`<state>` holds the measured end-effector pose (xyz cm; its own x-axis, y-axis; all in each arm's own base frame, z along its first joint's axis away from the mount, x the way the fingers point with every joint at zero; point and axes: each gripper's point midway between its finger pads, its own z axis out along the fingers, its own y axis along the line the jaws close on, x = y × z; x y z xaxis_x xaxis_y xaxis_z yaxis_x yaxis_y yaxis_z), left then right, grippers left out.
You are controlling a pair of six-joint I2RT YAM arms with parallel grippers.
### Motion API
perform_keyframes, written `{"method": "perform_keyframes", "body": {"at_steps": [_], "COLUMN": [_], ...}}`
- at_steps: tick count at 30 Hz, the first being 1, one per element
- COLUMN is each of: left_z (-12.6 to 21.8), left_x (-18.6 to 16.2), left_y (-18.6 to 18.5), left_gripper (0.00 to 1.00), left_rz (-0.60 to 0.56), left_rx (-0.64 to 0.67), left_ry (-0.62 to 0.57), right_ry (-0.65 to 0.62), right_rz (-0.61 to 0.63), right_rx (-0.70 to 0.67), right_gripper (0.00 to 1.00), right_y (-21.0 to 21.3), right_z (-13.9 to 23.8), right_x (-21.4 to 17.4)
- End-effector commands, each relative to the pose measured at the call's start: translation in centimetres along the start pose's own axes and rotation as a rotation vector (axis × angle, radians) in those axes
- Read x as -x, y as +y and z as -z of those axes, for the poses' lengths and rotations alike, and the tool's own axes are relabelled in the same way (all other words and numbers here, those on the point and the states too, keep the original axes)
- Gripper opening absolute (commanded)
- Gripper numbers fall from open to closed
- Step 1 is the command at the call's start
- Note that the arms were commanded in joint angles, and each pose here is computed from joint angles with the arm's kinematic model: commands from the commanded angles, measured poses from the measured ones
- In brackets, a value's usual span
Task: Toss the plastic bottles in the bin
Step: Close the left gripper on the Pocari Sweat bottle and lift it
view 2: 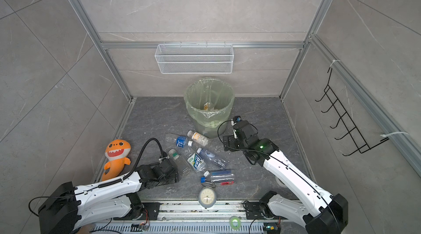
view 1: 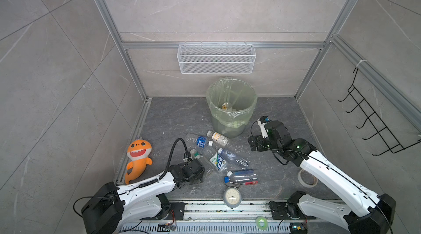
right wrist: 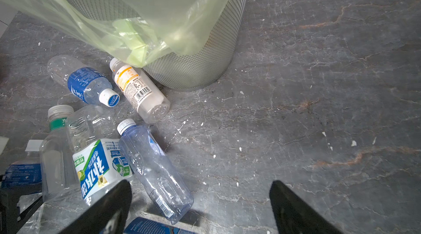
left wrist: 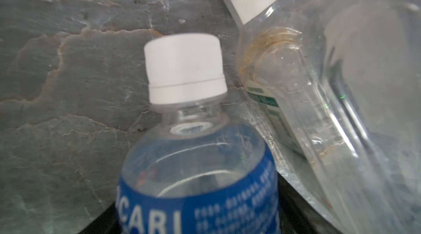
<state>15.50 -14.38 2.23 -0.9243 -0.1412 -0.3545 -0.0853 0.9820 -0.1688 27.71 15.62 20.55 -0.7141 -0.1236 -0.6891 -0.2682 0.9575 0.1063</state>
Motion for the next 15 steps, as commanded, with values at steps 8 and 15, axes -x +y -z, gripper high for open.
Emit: {"method": "perform_keyframes", "body": {"at_steps": [8, 15], "left_z": [-0.2, 0.9], "left_x": [0.1, 1.0], "left_y": [0.0, 0.1], "left_gripper": [0.55, 0.47], "left_rz": [0.009, -0.012], "left_rx": [-0.01, -0.018], "left_ry": [-0.015, -0.064], "right_ry": [0.017, 0.012], "right_rz": [-0.012, -0.014], "right_rx": [-0.002, 0.0], "right_gripper": [0.95, 0.95], "right_y": [0.2, 0.2], "right_z": [-0.7, -0.9], "right_x": [-0.5, -0.4]}}
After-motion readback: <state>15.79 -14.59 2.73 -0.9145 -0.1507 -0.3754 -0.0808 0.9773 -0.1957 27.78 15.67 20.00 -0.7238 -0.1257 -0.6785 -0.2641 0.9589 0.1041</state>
